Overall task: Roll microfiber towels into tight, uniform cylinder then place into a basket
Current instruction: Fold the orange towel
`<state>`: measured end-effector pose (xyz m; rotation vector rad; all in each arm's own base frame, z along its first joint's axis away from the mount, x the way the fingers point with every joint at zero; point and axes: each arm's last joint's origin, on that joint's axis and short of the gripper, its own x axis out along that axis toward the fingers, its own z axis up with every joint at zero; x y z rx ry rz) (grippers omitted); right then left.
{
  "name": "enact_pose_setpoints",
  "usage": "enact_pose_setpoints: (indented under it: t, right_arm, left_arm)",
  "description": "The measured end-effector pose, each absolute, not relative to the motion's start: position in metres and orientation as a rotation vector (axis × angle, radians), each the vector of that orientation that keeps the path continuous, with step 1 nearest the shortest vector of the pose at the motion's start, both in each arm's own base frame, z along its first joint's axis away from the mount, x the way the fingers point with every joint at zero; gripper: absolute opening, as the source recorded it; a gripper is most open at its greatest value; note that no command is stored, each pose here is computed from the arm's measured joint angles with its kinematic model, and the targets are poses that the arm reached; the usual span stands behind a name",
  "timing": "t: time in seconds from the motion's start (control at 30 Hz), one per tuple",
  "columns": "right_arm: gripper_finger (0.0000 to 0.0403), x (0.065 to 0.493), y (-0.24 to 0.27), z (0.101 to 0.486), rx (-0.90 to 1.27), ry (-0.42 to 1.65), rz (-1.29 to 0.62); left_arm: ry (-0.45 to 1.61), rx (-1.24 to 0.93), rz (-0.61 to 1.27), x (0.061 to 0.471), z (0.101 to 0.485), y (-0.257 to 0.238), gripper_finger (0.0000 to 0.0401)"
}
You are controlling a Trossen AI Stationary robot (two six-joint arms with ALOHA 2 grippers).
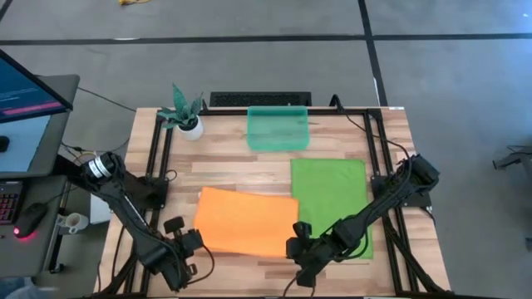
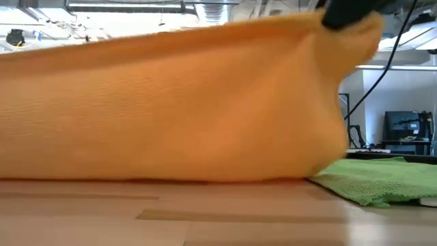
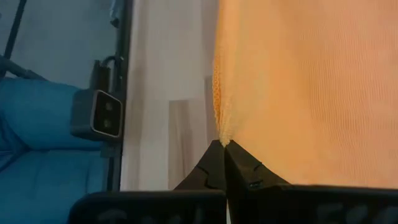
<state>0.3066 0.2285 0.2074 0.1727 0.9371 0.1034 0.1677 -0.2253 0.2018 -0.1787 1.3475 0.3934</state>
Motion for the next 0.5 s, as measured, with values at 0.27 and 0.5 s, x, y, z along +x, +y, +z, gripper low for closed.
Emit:
enact_pose_setpoints:
  t: [0.27,0.5]
  right_arm:
    - [0.0007,0.305,0.225,0.189,0.234,1.059,0.012]
    - [0.0008,0.319,0.209,0.168,0.262,1.125,-0.094]
  left_arm:
    - [1.298,-0.162,0.424,0.169,0.202,-0.223,0.0]
    - [1.243,-0.118,0.553,0.176,0.204,-0.207,0.0]
